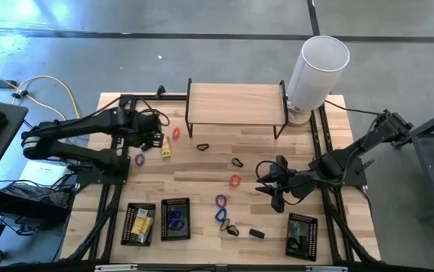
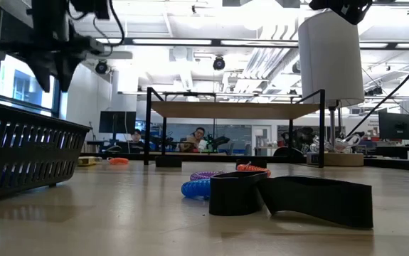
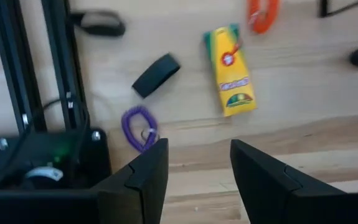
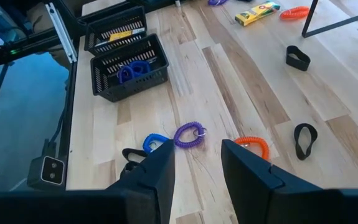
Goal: Pick & Place Office Desk Supplies
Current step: Put the black rubber band into the right black basket
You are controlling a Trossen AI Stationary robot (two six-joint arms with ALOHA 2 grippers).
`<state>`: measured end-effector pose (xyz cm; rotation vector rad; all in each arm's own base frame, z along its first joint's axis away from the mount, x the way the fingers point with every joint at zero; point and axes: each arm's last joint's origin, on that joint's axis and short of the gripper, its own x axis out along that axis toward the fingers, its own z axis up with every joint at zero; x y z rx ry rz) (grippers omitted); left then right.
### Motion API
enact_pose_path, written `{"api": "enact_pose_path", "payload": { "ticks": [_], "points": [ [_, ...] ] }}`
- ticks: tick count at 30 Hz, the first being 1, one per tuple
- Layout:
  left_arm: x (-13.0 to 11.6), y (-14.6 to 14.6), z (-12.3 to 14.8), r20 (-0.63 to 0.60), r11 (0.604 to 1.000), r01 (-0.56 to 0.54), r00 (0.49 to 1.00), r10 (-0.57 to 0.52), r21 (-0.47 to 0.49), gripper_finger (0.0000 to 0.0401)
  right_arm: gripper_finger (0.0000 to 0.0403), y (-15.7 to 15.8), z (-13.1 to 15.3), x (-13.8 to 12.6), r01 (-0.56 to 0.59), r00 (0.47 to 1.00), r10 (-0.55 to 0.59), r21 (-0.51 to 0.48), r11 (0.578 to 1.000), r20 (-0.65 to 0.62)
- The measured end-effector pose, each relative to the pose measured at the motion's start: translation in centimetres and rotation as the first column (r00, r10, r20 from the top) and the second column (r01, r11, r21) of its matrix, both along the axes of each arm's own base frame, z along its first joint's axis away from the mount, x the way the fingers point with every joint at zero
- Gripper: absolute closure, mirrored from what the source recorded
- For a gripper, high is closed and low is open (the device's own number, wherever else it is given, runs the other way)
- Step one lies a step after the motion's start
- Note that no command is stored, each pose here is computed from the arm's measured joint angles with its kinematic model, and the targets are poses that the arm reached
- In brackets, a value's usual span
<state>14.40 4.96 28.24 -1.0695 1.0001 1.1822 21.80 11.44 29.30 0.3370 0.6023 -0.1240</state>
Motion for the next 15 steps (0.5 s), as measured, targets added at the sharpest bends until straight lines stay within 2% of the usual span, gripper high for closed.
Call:
{"api": "enact_pose_path", "payload": {
  "ticks": [4,7,11,15],
  "points": [
    [0.0,1.0,-1.2,-0.035,0.993,-0.09,0.996,0.087,-0.08,0.0236,0.0284,0.0,0.0,0.0,0.001,1.0,-0.001,-0.001,1.0,0.0],
    [0.4,1.9,-2.2,-0.094,0.992,-0.085,0.993,0.076,-0.094,0.0236,0.0284,0.0,0.0,0.0,0.007,1.0,-0.007,-0.004,1.0,0.003],
    [1.8,3.1,-3.7,-0.169,0.993,0.034,0.984,-0.053,-0.111,0.0236,0.0284,0.0,0.0,0.0,0.007,1.0,-0.007,-0.004,1.0,0.003],
    [3.4,4.1,-5.7,-0.245,0.961,0.218,0.935,-0.256,-0.173,0.0236,0.0284,0.0,0.0,0.0,0.007,1.0,-0.007,-0.005,1.0,0.002]
  ]
}}
